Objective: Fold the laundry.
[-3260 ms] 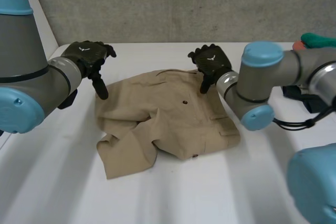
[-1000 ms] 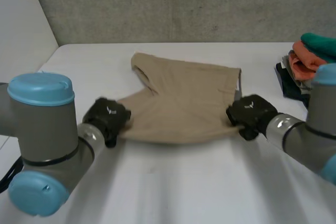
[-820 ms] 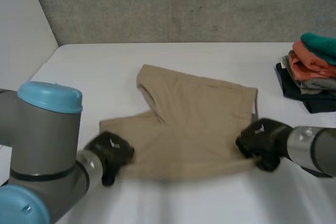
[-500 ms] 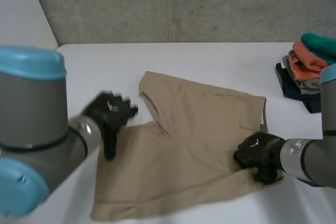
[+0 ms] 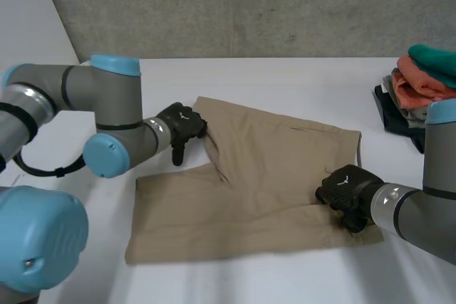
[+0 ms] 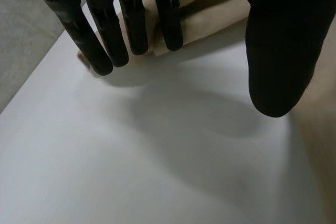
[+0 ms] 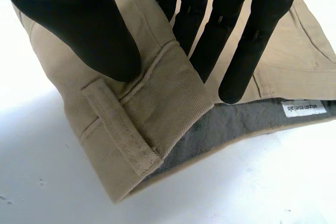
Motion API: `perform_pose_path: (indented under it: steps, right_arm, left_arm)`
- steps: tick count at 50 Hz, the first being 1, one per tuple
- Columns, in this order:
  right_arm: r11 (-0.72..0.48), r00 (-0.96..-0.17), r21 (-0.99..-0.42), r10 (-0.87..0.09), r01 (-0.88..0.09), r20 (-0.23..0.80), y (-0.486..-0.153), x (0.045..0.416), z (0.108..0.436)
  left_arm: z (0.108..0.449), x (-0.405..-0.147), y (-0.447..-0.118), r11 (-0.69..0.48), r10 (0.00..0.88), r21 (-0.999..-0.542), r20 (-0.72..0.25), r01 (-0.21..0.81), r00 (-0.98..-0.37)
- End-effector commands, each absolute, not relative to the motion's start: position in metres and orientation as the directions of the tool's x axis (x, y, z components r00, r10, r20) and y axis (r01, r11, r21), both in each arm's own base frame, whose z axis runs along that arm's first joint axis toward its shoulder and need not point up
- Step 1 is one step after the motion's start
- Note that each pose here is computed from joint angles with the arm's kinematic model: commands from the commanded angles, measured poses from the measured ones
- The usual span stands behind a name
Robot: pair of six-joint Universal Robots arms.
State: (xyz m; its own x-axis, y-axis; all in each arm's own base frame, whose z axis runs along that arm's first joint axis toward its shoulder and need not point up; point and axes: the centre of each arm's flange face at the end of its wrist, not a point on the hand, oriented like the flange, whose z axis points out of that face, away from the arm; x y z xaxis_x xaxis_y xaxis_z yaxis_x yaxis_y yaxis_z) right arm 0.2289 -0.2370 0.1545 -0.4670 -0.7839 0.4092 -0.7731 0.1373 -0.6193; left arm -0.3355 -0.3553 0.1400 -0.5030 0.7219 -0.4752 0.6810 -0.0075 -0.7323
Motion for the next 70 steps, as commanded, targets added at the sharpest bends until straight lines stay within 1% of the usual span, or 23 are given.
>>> perform_pose_path:
  steps: [1, 6, 12, 19, 27, 29, 30, 32, 35, 41, 47, 49, 50, 54, 56, 61, 64, 65, 67, 70]
  right_arm:
    - [0.131, -0.475, -0.623, -0.77, -0.772, 0.427, -0.24, 0.227, 0.151]
    - [0.119, -0.476, -0.627, -0.762, -0.77, 0.439, -0.242, 0.227, 0.149]
    - [0.119, -0.466, -0.618, -0.768, -0.777, 0.439, -0.242, 0.227, 0.144]
    - [0.115, -0.455, -0.605, -0.772, -0.788, 0.445, -0.244, 0.225, 0.141]
    - [0.108, -0.442, -0.595, -0.776, -0.796, 0.45, -0.244, 0.224, 0.138]
    - [0.108, -0.443, -0.596, -0.775, -0.795, 0.45, -0.244, 0.224, 0.139]
    - [0.109, -0.444, -0.597, -0.775, -0.795, 0.45, -0.245, 0.224, 0.139]
    - [0.109, -0.444, -0.597, -0.775, -0.795, 0.45, -0.245, 0.224, 0.139]
    - [0.111, -0.446, -0.597, -0.775, -0.795, 0.449, -0.245, 0.223, 0.139]
    - [0.106, -0.447, -0.601, -0.772, -0.792, 0.453, -0.247, 0.223, 0.139]
    - [0.105, -0.445, -0.6, -0.773, -0.793, 0.452, -0.246, 0.223, 0.138]
    - [0.106, -0.445, -0.6, -0.774, -0.793, 0.451, -0.246, 0.223, 0.138]
    - [0.106, -0.446, -0.601, -0.773, -0.792, 0.451, -0.246, 0.223, 0.139]
    - [0.107, -0.447, -0.601, -0.772, -0.792, 0.451, -0.246, 0.222, 0.139]
    - [0.106, -0.446, -0.6, -0.773, -0.793, 0.452, -0.246, 0.222, 0.139]
    - [0.106, -0.45, -0.602, -0.768, -0.791, 0.456, -0.248, 0.221, 0.14]
    - [0.107, -0.452, -0.603, -0.766, -0.791, 0.457, -0.248, 0.221, 0.141]
    - [0.105, -0.452, -0.604, -0.765, -0.79, 0.459, -0.248, 0.221, 0.142]
    - [0.102, -0.45, -0.605, -0.766, -0.79, 0.459, -0.248, 0.222, 0.142]
    - [0.098, -0.449, -0.605, -0.765, -0.79, 0.462, -0.247, 0.222, 0.143]
  left_arm:
    - [0.143, -0.352, -0.358, -0.099, 0.696, -0.767, -0.509, 0.634, -0.507]
    - [0.146, -0.36, -0.362, -0.146, 0.664, -0.787, -0.527, 0.6, -0.53]
    - [0.142, -0.37, -0.357, -0.177, 0.662, -0.782, -0.544, 0.598, -0.515]
    - [0.137, -0.374, -0.357, -0.194, 0.657, -0.782, -0.552, 0.592, -0.513]
    - [0.134, -0.385, -0.355, -0.235, 0.654, -0.771, -0.576, 0.591, -0.491]
    - [0.132, -0.386, -0.354, -0.242, 0.653, -0.763, -0.585, 0.6, -0.481]
    - [0.13, -0.387, -0.353, -0.252, 0.65, -0.749, -0.6, 0.614, -0.466]
    - [0.128, -0.387, -0.352, -0.258, 0.647, -0.735, -0.613, 0.627, -0.453]
    - [0.127, -0.386, -0.353, -0.262, 0.638, -0.721, -0.628, 0.642, -0.445]
    - [0.125, -0.384, -0.356, -0.266, 0.634, -0.715, -0.636, 0.647, -0.441]
    - [0.124, -0.386, -0.354, -0.291, 0.635, -0.702, -0.65, 0.65, -0.417]
    - [0.122, -0.387, -0.355, -0.301, 0.631, -0.692, -0.661, 0.657, -0.407]
    - [0.119, -0.387, -0.355, -0.313, 0.625, -0.676, -0.675, 0.667, -0.391]
    - [0.115, -0.387, -0.356, -0.338, 0.606, -0.64, -0.709, 0.69, -0.36]
    - [0.115, -0.387, -0.357, -0.344, 0.598, -0.631, -0.718, 0.696, -0.356]
    - [0.116, -0.386, -0.359, -0.333, 0.578, -0.62, -0.73, 0.711, -0.365]
    - [0.128, -0.38, -0.361, -0.299, 0.545, -0.612, -0.739, 0.732, -0.395]
    - [0.135, -0.374, -0.362, -0.265, 0.531, -0.611, -0.738, 0.746, -0.416]
    - [0.141, -0.368, -0.361, -0.23, 0.519, -0.615, -0.733, 0.754, -0.44]
    - [0.151, -0.358, -0.355, -0.18, 0.505, -0.604, -0.734, 0.776, -0.454]
